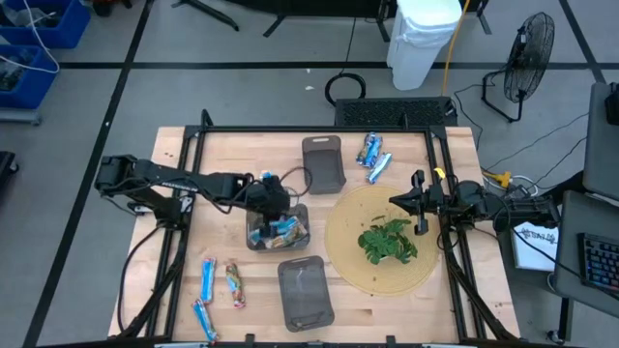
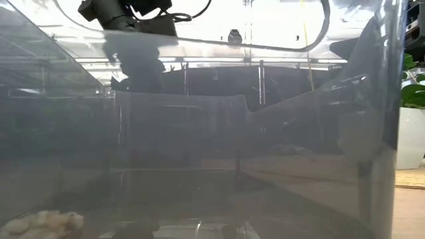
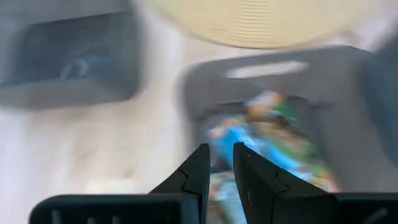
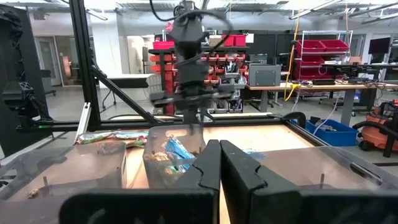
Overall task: Pick and place Granola Bars by type
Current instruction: Put the yellow granola bar into the middle black bin
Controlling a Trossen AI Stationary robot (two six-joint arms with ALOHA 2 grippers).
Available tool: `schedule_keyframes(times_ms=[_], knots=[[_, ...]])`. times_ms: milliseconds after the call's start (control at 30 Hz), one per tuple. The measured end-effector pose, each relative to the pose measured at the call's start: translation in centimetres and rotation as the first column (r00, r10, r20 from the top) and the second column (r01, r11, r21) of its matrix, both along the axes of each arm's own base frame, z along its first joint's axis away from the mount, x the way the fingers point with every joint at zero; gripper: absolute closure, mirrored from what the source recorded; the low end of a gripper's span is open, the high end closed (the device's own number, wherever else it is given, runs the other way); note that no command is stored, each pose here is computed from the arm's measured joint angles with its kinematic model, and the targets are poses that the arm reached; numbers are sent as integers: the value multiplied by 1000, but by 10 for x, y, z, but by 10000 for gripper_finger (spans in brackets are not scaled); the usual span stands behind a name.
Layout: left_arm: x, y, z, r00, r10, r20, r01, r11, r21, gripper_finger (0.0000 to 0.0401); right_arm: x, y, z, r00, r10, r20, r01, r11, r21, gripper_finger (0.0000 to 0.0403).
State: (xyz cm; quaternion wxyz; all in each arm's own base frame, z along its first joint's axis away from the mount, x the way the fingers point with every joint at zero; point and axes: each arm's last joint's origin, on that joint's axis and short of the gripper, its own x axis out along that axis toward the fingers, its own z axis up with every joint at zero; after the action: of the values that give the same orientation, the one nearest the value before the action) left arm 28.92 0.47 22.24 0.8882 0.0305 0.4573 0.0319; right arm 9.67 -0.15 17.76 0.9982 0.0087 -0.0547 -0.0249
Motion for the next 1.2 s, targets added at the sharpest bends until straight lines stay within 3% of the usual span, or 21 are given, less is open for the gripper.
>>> schedule_keyframes(times_ms=[100, 167, 233, 300, 400, 500, 700, 767, 933, 1067, 1200], knots=[[-2, 17, 8, 983, 181, -16, -180, 981, 71, 325, 0, 0, 0, 1000, -1, 0, 1, 1000, 0, 403], [-8, 32, 9, 940, 338, -46, -330, 936, 123, 325, 0, 0, 0, 1000, 0, 1, 0, 1000, 0, 403], [-15, 49, 7, 864, 499, -63, -490, 863, 121, 325, 0, 0, 0, 1000, 0, 0, 0, 1000, 0, 403], [-26, 65, 3, 764, 634, -120, -632, 773, 58, 325, 0, 0, 0, 1000, 0, 1, 0, 1000, 0, 403], [-40, 81, -8, 620, 754, -216, -776, 630, -30, 325, 0, 0, 0, 1000, 0, 0, 0, 1000, 0, 403], [-48, 91, -17, 552, 791, -266, -830, 550, -87, 324, 0, 0, 0, 1000, 0, 0, 0, 1000, 0, 403], [-46, 99, -24, 592, 758, -274, -805, 538, -251, 308, 0, 0, 0, 1000, 0, 1, 0, 1000, 0, 403], [-47, 102, -24, 578, 770, -269, -814, 521, -259, 287, 0, 0, 0, 1000, 0, 1, 0, 1000, 0, 403], [-51, 106, -28, 462, 837, -294, -876, 379, -297, 224, 0, 0, 0, 1000, -1, 0, 1, 1000, 0, 403], [-54, 108, -33, 421, 839, -345, -892, 315, -323, 199, 0, 0, 0, 1000, 0, 1, 0, 1000, 0, 403], [-53, 113, -42, 396, 822, -408, -901, 264, -344, 204, 0, 0, 0, 1000, -1, 1, 0, 1000, 0, 403]])
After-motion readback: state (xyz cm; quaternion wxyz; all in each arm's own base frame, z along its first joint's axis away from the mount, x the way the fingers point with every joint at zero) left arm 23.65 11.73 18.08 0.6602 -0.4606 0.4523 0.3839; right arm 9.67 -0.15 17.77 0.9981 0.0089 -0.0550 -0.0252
